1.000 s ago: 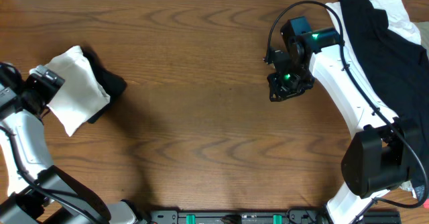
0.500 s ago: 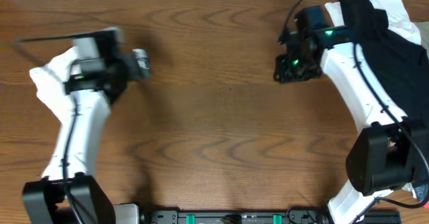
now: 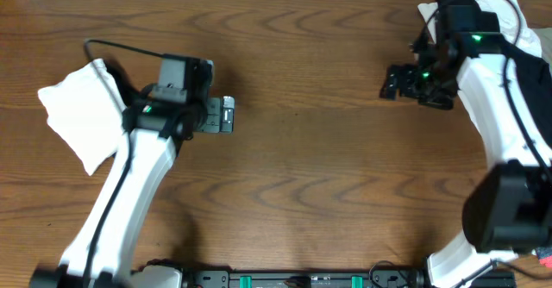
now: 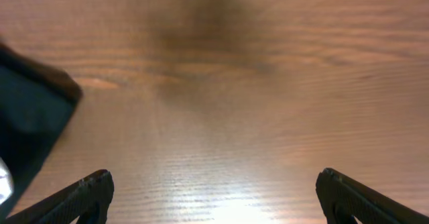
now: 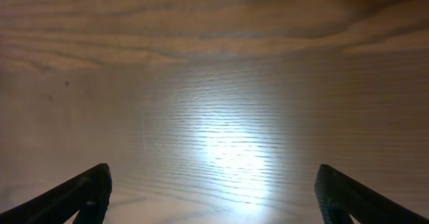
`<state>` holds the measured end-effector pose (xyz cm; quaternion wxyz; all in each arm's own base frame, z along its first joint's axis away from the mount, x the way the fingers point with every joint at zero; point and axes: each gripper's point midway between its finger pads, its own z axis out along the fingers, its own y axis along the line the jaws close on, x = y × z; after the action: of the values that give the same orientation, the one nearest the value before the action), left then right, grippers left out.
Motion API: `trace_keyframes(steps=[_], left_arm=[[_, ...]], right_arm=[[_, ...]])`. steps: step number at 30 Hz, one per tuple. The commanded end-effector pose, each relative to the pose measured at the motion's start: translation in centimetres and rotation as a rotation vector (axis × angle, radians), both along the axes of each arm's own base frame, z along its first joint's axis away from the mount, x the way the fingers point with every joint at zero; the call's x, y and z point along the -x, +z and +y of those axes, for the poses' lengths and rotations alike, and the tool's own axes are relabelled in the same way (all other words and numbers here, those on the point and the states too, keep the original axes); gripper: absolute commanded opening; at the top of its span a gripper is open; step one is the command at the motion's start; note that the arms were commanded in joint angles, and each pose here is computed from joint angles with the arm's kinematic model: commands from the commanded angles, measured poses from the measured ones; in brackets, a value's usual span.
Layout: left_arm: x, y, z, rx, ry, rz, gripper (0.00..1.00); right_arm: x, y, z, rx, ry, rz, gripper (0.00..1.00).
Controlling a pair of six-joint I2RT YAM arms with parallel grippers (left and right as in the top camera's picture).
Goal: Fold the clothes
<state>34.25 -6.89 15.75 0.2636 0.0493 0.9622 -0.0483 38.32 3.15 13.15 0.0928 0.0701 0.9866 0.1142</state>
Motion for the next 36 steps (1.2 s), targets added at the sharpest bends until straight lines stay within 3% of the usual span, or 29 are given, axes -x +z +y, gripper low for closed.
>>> trace_keyframes(steps=[1,8,10,16,21,30,36], left_arm=[[1.8,4.4,-0.4,0.038,-0.053,-0.131,0.98],[7.2,9.0,0.6,0.078,-0.049,-0.352,0.98],[8.7,9.1,1.0,0.093,-0.039,-0.392,0.98],[10.6,8.7,1.4,0.098,-0.037,-0.433,0.98],[10.9,8.3,1.4,0.095,-0.037,-0.412,0.98],[10.9,8.1,1.4,0.093,-0.037,-0.404,0.98],[10.9,8.1,1.4,0.093,-0.037,-0.403,0.98]], right_arm=[[1.2,5.2,-1.1,0.07,-0.029,-0.162,0.95],[6.4,10.3,-1.3,0.141,-0.134,-0.513,0.95],[8.1,10.7,-1.3,0.135,-0.158,-0.607,0.99],[12.3,11.0,-1.6,0.107,-0.175,-0.807,0.99],[16.2,8.7,-1.9,0.119,-0.168,-0.738,0.99],[22.2,3.1,-2.5,0.169,-0.136,-0.426,0.99],[22.1,3.1,-2.5,0.169,-0.135,-0.429,0.99]])
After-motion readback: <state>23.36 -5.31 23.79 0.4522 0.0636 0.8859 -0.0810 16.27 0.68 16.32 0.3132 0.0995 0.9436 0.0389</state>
